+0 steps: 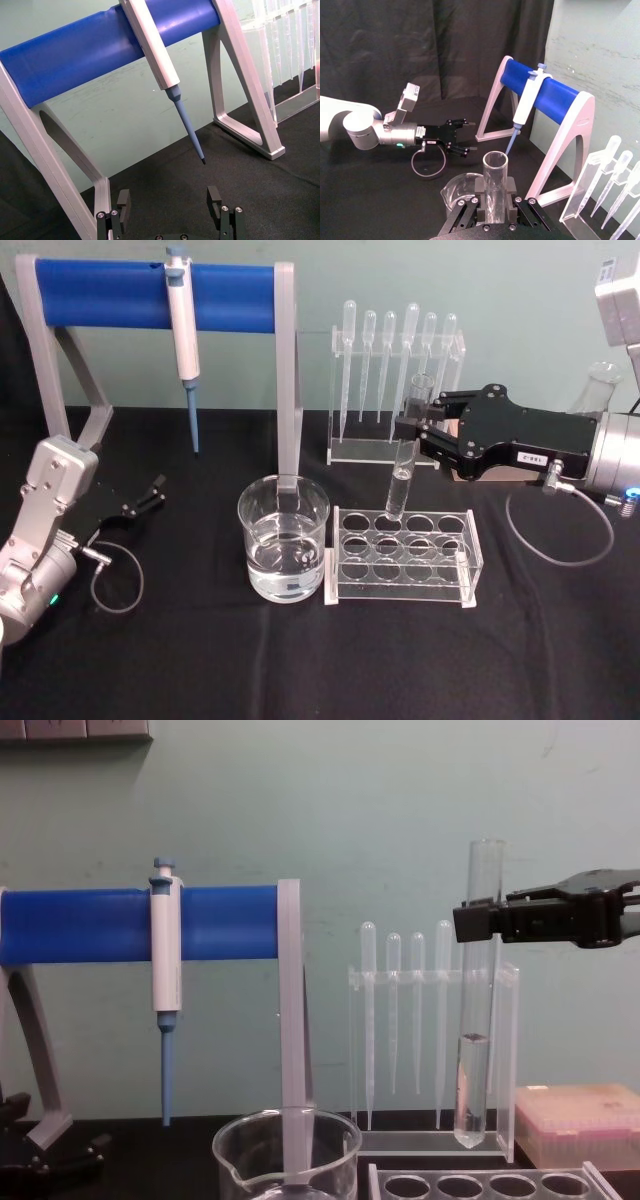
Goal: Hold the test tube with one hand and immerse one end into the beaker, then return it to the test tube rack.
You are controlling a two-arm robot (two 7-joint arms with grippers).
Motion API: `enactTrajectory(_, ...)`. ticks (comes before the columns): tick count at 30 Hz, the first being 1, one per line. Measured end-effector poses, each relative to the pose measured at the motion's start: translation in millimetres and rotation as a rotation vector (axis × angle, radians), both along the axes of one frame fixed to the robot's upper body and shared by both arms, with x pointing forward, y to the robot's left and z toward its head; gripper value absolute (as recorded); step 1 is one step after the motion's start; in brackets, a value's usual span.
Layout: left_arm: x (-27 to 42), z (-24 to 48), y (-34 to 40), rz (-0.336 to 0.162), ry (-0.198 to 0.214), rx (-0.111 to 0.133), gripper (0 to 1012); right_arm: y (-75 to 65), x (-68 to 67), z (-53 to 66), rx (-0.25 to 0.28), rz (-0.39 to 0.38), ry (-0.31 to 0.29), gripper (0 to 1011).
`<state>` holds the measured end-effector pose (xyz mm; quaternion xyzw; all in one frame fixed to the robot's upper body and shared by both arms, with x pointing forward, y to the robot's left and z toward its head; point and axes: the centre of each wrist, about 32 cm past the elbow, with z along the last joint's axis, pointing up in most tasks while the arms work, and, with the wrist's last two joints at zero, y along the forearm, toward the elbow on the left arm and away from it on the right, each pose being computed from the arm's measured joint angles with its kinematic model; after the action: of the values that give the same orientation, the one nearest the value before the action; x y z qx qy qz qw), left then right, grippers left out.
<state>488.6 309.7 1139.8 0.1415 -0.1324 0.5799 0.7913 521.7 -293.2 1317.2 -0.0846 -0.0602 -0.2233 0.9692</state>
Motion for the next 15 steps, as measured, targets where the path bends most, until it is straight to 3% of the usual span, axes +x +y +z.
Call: enactTrajectory(15, 0.0, 0.0, 0.0, 0.0, 0.0, 0.0, 1000, 0.0, 0.0, 0.0, 0.0, 0.0, 0.0, 225)
